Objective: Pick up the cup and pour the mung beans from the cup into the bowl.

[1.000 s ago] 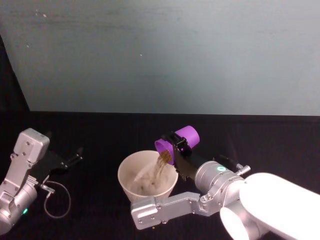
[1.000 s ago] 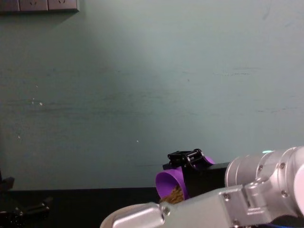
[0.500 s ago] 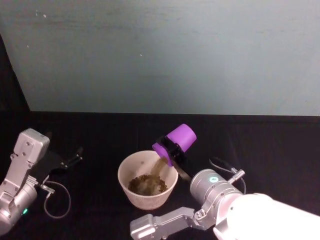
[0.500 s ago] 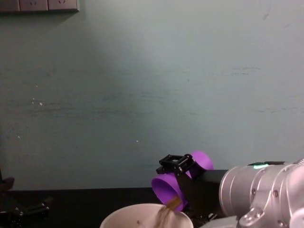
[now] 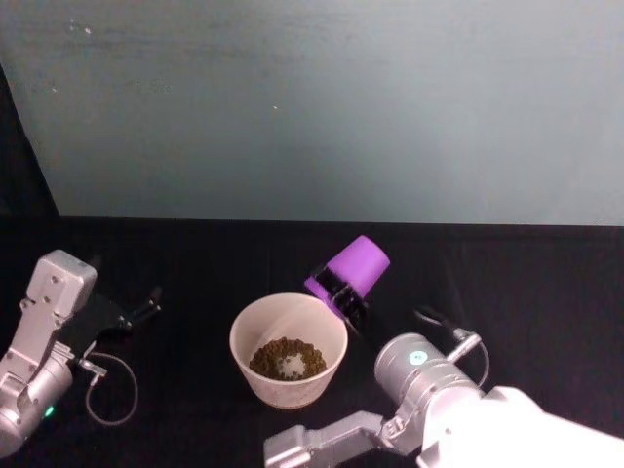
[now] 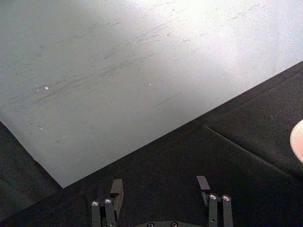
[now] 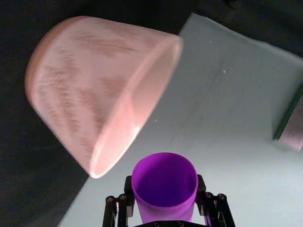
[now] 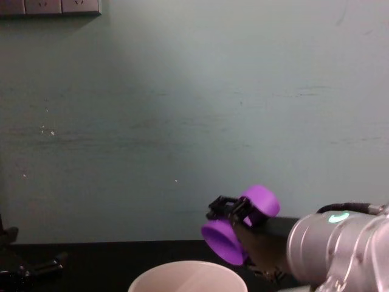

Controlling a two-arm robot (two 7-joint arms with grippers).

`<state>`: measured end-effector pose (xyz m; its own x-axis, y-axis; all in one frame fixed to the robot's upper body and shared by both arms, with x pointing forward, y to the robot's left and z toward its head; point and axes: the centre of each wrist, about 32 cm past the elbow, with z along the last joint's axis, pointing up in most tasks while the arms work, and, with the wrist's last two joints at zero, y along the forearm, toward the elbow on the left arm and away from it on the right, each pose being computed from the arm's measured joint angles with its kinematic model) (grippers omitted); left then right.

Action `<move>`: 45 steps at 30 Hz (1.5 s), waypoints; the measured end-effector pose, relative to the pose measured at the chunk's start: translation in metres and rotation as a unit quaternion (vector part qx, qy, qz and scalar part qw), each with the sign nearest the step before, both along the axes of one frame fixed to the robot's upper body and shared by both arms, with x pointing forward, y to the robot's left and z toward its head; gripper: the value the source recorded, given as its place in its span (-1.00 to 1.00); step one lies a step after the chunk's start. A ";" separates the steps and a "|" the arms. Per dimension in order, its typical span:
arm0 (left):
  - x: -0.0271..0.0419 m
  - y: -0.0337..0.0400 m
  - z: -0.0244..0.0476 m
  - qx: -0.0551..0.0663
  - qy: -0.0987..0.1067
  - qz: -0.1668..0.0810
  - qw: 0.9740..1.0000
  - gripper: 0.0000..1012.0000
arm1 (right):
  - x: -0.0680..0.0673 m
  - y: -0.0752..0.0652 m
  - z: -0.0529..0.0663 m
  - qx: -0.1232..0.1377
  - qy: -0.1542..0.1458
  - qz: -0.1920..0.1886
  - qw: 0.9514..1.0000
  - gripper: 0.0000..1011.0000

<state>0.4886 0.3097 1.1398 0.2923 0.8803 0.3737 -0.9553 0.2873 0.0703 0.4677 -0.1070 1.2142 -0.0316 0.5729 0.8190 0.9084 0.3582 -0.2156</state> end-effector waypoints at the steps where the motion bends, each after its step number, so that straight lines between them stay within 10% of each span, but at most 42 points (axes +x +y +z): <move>1: 0.0000 0.0000 0.0000 0.000 0.000 0.000 1.000 0.98 | 0.001 -0.003 0.004 0.026 0.012 -0.004 1.000 0.48; 6: 0.0000 0.0000 0.0000 0.000 0.000 0.000 1.000 0.98 | 0.003 -0.016 0.021 0.135 0.069 -0.014 0.988 0.48; 9: 0.0000 0.0000 0.0000 0.000 0.000 0.000 1.000 0.98 | 0.008 -0.035 0.035 0.249 0.132 -0.024 0.959 0.48; 10: 0.0000 0.0000 0.0000 0.000 0.000 0.000 1.000 0.98 | 0.011 -0.047 0.040 0.306 0.161 -0.029 0.938 0.48; 11: 0.0000 0.0000 0.0000 0.000 0.000 0.000 1.000 0.98 | 0.011 -0.047 0.040 0.306 0.161 -0.029 0.938 0.48; 13: 0.0000 0.0000 0.0000 0.000 0.000 0.000 1.000 0.98 | 0.018 -0.077 0.046 0.421 0.224 -0.031 0.878 0.48; 14: 0.0000 0.0000 0.0000 0.000 0.000 0.000 1.000 0.98 | 0.019 -0.084 0.047 0.447 0.237 -0.030 0.862 0.48; 15: 0.0000 0.0000 0.0000 0.000 0.000 0.000 1.000 0.98 | 0.023 -0.101 0.046 0.493 0.263 -0.029 0.829 0.48; 20: 0.0000 0.0000 0.0000 0.000 0.000 0.000 1.000 0.98 | 0.032 -0.135 0.035 0.583 0.316 -0.019 0.748 0.48; 22: 0.0000 0.0000 0.0000 0.000 0.000 0.000 1.000 0.98 | 0.037 -0.154 0.023 0.632 0.345 -0.010 0.694 0.48; 29: 0.0000 0.0000 0.0000 0.000 0.000 0.000 1.000 0.98 | 0.048 -0.178 -0.013 0.698 0.388 -0.010 0.602 0.48; 30: 0.0000 0.0000 0.0000 0.000 0.000 0.000 1.000 0.98 | 0.048 -0.178 -0.013 0.698 0.388 -0.010 0.602 0.48; 35: 0.0000 0.0000 0.0000 0.000 0.000 0.000 1.000 0.98 | 0.057 -0.185 -0.044 0.727 0.403 -0.017 0.555 0.48; 45: 0.0000 0.0000 0.0000 0.000 0.000 0.000 1.000 0.98 | 0.069 -0.178 -0.070 0.741 0.440 -0.033 0.506 0.48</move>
<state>0.4886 0.3097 1.1398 0.2923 0.8803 0.3738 -0.9552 0.2873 0.0703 0.5371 -0.2854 1.1443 0.6986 -0.7148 0.0309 0.7143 0.6944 -0.0865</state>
